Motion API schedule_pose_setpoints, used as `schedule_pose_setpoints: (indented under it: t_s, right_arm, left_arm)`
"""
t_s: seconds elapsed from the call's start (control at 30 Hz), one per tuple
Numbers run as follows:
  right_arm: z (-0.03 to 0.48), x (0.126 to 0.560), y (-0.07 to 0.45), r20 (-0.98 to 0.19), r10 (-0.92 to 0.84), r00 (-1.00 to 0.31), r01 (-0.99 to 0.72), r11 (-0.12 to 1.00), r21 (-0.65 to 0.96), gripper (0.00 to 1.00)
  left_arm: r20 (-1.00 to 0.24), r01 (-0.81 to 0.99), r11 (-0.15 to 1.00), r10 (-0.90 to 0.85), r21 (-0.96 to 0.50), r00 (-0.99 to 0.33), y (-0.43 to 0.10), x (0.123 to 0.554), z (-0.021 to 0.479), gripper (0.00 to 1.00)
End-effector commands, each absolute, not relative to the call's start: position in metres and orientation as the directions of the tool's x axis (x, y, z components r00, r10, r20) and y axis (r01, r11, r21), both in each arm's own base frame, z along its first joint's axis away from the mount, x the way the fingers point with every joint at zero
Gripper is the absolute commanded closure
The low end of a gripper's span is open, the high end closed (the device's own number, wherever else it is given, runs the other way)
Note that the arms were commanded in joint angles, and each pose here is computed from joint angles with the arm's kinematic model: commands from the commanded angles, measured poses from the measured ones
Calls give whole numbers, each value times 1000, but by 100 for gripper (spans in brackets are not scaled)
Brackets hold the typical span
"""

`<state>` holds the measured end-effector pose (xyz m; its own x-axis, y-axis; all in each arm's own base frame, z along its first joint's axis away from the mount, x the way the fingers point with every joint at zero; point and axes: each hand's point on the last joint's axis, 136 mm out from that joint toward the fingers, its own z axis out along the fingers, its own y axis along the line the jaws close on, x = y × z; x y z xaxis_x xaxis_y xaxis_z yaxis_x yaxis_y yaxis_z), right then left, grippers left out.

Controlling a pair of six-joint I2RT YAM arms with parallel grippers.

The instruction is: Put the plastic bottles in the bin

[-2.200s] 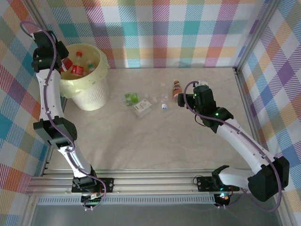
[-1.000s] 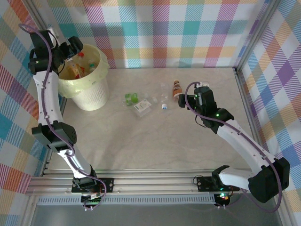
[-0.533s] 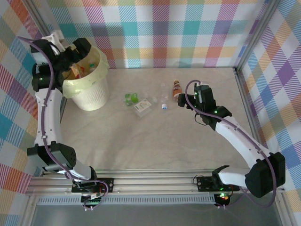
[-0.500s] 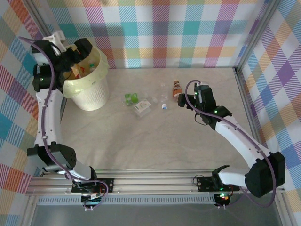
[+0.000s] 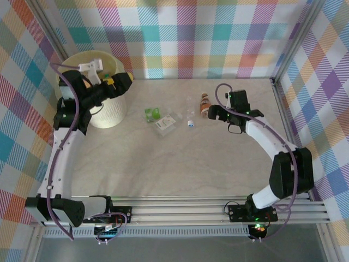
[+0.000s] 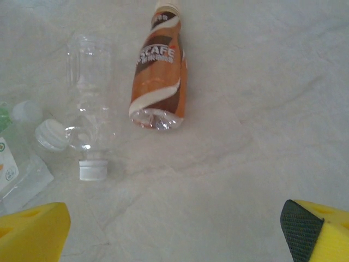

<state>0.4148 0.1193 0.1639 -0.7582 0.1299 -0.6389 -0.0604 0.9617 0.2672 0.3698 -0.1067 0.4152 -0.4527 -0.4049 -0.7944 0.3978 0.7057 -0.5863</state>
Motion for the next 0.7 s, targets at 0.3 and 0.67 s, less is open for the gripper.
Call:
schedule_pose_setpoints:
  t_s: [0.3, 0.67]
  right_arm:
    - [133, 477, 149, -509, 39, -860, -141, 940, 310, 3]
    - [77, 492, 168, -317, 61, -946, -69, 922, 382, 14]
  left_arm:
    - [-772, 277, 770, -398, -574, -495, -92, 319, 361, 0]
    - [-731, 214, 756, -454, -619, -508, -87, 314, 338, 0]
